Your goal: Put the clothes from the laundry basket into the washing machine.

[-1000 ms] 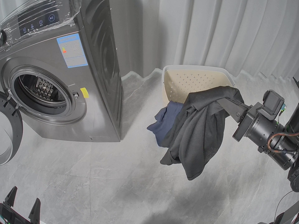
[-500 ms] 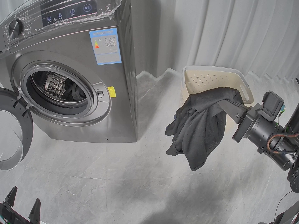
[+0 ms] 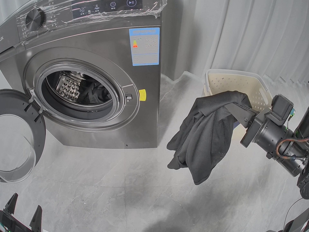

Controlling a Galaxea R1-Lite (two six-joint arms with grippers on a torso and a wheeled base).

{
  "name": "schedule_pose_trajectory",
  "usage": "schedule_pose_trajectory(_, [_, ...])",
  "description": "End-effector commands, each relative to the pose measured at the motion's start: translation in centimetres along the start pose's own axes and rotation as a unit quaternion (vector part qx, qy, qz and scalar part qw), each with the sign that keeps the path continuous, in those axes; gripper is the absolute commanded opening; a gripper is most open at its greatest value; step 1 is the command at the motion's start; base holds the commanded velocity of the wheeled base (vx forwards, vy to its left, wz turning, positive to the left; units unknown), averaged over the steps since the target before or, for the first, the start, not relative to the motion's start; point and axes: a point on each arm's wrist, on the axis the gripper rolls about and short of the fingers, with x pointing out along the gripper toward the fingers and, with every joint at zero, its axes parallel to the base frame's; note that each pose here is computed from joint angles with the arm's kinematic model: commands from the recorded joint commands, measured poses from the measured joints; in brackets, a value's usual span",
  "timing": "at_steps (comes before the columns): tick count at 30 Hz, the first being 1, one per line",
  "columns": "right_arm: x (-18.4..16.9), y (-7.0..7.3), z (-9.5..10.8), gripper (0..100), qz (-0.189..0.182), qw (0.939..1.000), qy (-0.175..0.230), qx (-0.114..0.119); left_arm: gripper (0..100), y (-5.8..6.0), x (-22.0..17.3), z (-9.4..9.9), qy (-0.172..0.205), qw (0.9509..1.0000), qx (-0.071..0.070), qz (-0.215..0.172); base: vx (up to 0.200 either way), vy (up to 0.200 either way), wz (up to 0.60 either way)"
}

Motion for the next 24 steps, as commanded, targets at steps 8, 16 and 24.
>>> schedule_pose_trajectory(8, [0.03, -0.10, -0.09, 0, -0.003, 1.0000, 0.001, -0.001, 100, 0.01, -0.01, -0.44, -0.001, 1.0000, -0.001, 0.000, -0.200, 0.000, 0.00])
schedule_pose_trajectory(16, [-0.02, -0.17, -0.27, 0, -0.003, 1.0000, 0.005, -0.001, 100, 0.01, -0.01, -0.44, -0.001, 1.0000, -0.001, 0.000, -0.150, 0.000, 0.00])
schedule_pose_trajectory(24, [0.03, -0.28, -0.33, 0, -0.006, 1.0000, 0.006, 0.000, 100, 0.01, -0.01, -0.44, -0.001, 1.0000, -0.001, 0.000, 0.000, 0.100, 0.00])
